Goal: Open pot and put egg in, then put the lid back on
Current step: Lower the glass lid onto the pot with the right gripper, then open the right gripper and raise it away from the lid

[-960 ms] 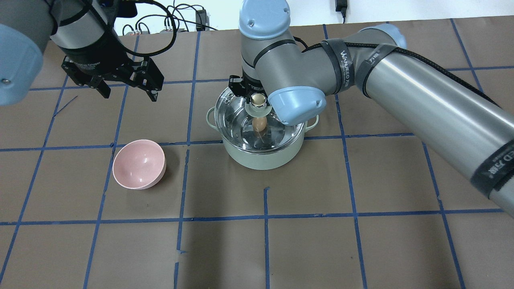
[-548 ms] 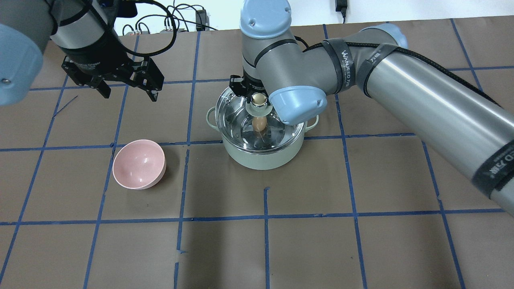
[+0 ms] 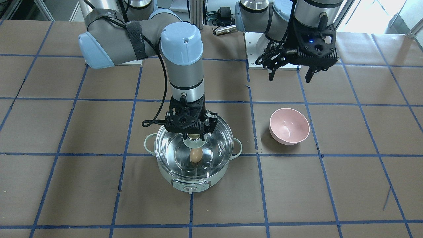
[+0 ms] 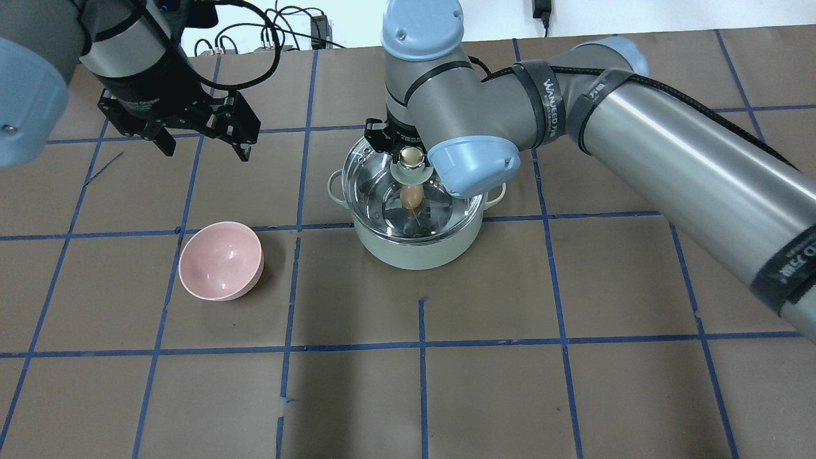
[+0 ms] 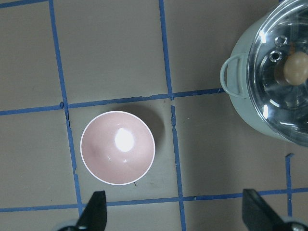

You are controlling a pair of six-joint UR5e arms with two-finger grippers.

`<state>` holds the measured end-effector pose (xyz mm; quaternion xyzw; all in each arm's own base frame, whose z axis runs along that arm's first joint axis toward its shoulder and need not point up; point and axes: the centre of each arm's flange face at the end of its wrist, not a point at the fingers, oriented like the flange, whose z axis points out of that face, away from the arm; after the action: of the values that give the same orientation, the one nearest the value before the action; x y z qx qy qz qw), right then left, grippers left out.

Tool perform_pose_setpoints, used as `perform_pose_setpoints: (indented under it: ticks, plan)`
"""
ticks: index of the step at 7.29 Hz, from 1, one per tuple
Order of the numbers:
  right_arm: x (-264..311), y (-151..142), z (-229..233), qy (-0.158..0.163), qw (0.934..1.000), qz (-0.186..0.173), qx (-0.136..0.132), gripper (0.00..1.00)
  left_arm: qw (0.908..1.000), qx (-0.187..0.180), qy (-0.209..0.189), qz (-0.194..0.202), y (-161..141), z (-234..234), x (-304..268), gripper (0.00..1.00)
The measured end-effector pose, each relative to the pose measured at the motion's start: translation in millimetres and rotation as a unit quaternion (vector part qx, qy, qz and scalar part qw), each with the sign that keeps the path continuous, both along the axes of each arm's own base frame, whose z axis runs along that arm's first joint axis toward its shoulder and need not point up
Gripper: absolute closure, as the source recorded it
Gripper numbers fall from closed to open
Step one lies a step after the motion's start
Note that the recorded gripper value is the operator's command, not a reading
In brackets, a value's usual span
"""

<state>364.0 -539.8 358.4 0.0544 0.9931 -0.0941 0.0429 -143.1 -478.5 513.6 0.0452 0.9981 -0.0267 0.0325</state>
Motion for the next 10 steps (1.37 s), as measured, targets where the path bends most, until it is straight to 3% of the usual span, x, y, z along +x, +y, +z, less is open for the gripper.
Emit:
perform_pose_setpoints:
  ticks: [4,7,9,10]
  plan:
    - [-0.2,0.1,-0.3,0.001,1.0000,-0.001,0.000,0.29,1.0000,0.000,0.000,0.000,0.0,0.0,-0.1,0.00]
    - [-10.9,-6.2,6.0,0.001,1.0000,-0.001,-0.006,0.18,1.0000,0.000,0.001,0.000,0.0,0.0,-0.1,0.00]
    - [-67.2,-21.5,39.0,0.013,0.9996,0.005,-0.026,0.01,1.0000,0.000,0.001,0.000,0.0,0.0,-0.1,0.00]
    - [-112.2,-27.5,59.8,0.021,0.9995,0.000,-0.025,0.00,1.0000,0.000,0.001,0.000,0.0,0.0,-0.1,0.00]
